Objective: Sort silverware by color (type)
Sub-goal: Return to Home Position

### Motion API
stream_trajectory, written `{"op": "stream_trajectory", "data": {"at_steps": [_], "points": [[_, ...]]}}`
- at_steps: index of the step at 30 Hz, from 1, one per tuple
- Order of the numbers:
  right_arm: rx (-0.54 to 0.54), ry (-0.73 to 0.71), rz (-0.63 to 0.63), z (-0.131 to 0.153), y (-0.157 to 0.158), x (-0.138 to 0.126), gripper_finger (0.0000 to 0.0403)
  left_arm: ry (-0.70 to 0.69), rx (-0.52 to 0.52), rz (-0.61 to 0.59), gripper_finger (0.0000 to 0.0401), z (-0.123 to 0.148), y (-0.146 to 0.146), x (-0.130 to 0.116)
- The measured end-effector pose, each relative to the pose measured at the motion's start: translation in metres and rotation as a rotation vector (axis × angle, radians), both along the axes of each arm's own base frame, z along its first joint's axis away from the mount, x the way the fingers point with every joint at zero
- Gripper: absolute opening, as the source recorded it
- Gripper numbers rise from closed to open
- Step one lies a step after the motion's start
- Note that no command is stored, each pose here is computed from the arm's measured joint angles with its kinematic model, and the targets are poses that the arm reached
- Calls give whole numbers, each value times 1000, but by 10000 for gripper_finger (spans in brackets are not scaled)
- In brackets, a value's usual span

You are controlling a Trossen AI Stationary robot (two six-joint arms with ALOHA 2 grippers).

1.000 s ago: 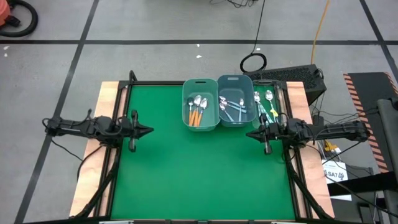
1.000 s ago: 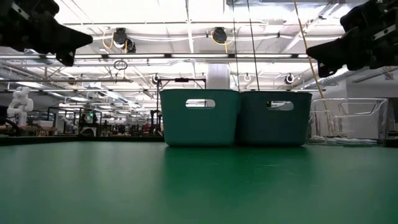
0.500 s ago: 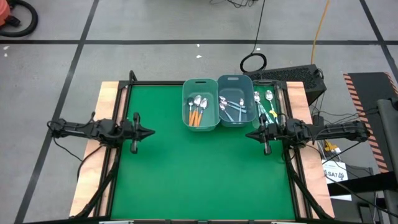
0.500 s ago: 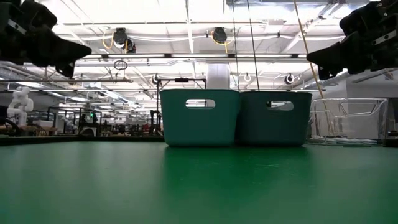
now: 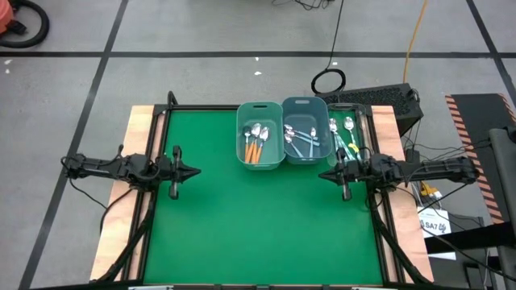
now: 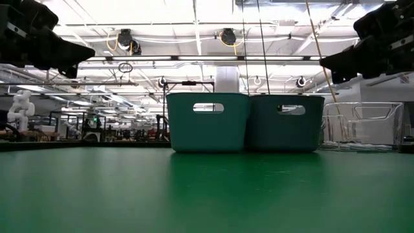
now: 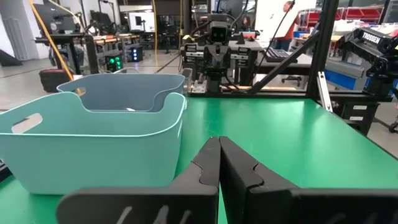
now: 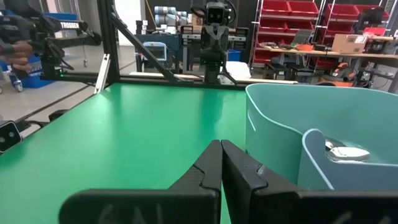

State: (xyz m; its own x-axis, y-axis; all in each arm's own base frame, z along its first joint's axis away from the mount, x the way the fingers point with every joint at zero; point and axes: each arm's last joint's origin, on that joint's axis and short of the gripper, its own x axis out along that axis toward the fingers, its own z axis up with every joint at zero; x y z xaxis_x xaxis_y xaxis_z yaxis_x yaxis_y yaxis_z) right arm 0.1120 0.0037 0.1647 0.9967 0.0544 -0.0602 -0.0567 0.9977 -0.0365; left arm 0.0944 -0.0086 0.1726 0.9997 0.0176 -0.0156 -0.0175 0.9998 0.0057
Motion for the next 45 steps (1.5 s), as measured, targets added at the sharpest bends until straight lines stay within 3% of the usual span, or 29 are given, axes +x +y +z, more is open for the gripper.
{"op": "stream_trajectory", "data": {"at_steps": [17, 45], "points": [[-15, -86, 21, 5, 0, -15, 0, 1, 18, -3, 1, 0, 0, 0], [22, -80, 24, 5, 0, -15, 7, 5, 40, -3, 1, 0, 0, 0]]}}
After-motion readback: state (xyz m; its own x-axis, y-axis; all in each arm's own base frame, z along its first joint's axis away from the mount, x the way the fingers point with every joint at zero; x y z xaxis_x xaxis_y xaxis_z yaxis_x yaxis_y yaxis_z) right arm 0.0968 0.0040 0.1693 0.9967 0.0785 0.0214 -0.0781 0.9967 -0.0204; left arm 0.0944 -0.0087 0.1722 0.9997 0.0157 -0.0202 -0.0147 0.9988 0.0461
